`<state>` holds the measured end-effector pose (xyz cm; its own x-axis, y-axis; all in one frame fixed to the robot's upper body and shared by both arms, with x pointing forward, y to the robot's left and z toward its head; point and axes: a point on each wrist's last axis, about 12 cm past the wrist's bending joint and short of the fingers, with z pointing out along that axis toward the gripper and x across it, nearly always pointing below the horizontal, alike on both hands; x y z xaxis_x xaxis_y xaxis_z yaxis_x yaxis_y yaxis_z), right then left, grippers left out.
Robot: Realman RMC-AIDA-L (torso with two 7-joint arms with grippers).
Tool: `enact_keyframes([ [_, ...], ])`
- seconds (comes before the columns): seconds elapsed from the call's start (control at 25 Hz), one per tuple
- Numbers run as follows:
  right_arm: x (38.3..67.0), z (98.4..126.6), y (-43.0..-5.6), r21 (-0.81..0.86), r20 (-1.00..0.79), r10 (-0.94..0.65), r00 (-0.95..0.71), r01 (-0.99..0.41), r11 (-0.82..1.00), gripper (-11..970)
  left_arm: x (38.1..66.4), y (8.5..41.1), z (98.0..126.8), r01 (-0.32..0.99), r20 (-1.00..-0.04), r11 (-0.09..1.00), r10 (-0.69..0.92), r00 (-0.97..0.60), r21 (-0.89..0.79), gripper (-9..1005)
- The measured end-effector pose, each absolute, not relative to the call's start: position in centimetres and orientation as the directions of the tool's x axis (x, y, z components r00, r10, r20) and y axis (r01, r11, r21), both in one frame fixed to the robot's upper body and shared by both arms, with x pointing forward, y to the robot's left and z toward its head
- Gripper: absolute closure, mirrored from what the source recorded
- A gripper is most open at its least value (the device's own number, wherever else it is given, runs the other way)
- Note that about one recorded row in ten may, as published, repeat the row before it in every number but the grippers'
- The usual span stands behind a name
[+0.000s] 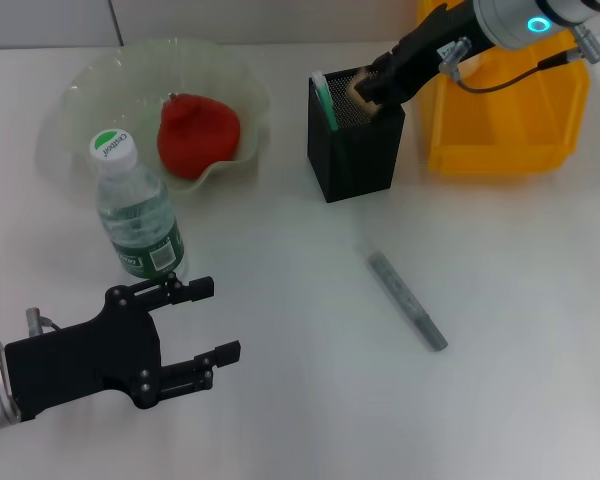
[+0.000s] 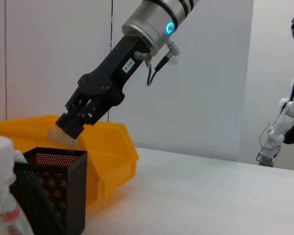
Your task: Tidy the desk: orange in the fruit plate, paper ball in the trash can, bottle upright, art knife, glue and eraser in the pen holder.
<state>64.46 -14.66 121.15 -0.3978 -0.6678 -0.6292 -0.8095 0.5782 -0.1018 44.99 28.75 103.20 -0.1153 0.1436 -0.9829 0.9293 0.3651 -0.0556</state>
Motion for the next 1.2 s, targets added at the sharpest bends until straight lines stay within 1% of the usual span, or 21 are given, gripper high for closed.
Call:
enact_keyframes([
  [0.28, 64.3, 121.5, -14.9, -0.097, -0.636, -0.657, -0.405, -0.803, 0.588, 550, 45.0, 28.8, 103.3, 0.931, -0.983, 0.361, 0.142, -0.115, -0.057, 258],
  [0.36, 63.0, 123.3, -15.0, -0.032, -0.630, -0.608, -0.483, -0.767, 0.641, 516, 44.9, 28.8, 103.3, 0.931, -0.983, 0.361, 0.140, -0.118, -0.060, 258],
  [0.4, 63.0, 123.3, -15.0, -0.032, -0.630, -0.608, -0.483, -0.767, 0.641, 499, 44.9, 28.8, 103.3, 0.931, -0.983, 0.361, 0.140, -0.118, -0.060, 258],
  [0.48, 61.3, 125.1, -15.0, 0.034, -0.604, -0.564, -0.563, -0.726, 0.687, 465, 44.9, 28.8, 103.3, 0.930, -0.983, 0.361, 0.139, -0.119, -0.062, 258],
  [0.52, 59.5, 126.2, -14.8, 0.082, -0.548, -0.551, -0.629, -0.696, 0.714, 440, 44.9, 28.8, 103.3, 0.930, -0.983, 0.362, 0.138, -0.120, -0.063, 258],
  [0.56, 59.5, 126.2, -14.8, 0.082, -0.548, -0.551, -0.629, -0.696, 0.714, 414, 44.9, 28.8, 103.3, 0.930, -0.983, 0.361, 0.138, -0.120, -0.063, 258],
  [0.64, 58.3, 126.3, -14.2, 0.100, -0.491, -0.566, -0.662, -0.688, 0.718, 363, 45.0, 28.8, 103.3, 0.931, -0.983, 0.359, 0.138, -0.119, -0.063, 258],
  [0.68, 57.8, 126.0, -13.8, 0.102, -0.459, -0.583, -0.670, -0.692, 0.715, 338, 45.0, 28.7, 103.3, 0.932, -0.984, 0.358, 0.137, -0.117, -0.061, 258],
  [0.72, 57.4, 124.7, -13.2, 0.107, -0.401, -0.609, -0.684, -0.696, 0.710, 339, 45.0, 28.7, 103.3, 0.932, -0.984, 0.357, 0.138, -0.115, -0.059, 258],
  [0.76, 57.4, 124.7, -13.2, 0.107, -0.401, -0.609, -0.684, -0.696, 0.710, 341, 45.0, 28.7, 103.3, 0.932, -0.984, 0.357, 0.138, -0.113, -0.057, 258],
  [0.96, 57.5, 120.1, -12.7, 0.135, -0.261, -0.628, -0.733, -0.672, 0.728, 342, 44.9, 28.7, 103.4, 0.933, -0.986, 0.355, 0.130, -0.109, -0.056, 258],
  [1.04, 57.7, 118.9, -12.6, 0.139, -0.234, -0.627, -0.743, -0.664, 0.735, 343, 44.8, 28.7, 103.4, 0.933, -0.986, 0.355, 0.127, -0.109, -0.058, 258],
  [1.2, 58.3, 117.4, -12.4, 0.134, -0.213, -0.619, -0.756, -0.650, 0.748, 343, 44.7, 28.7, 103.3, 0.933, -0.986, 0.355, 0.127, -0.111, -0.059, 258],
])
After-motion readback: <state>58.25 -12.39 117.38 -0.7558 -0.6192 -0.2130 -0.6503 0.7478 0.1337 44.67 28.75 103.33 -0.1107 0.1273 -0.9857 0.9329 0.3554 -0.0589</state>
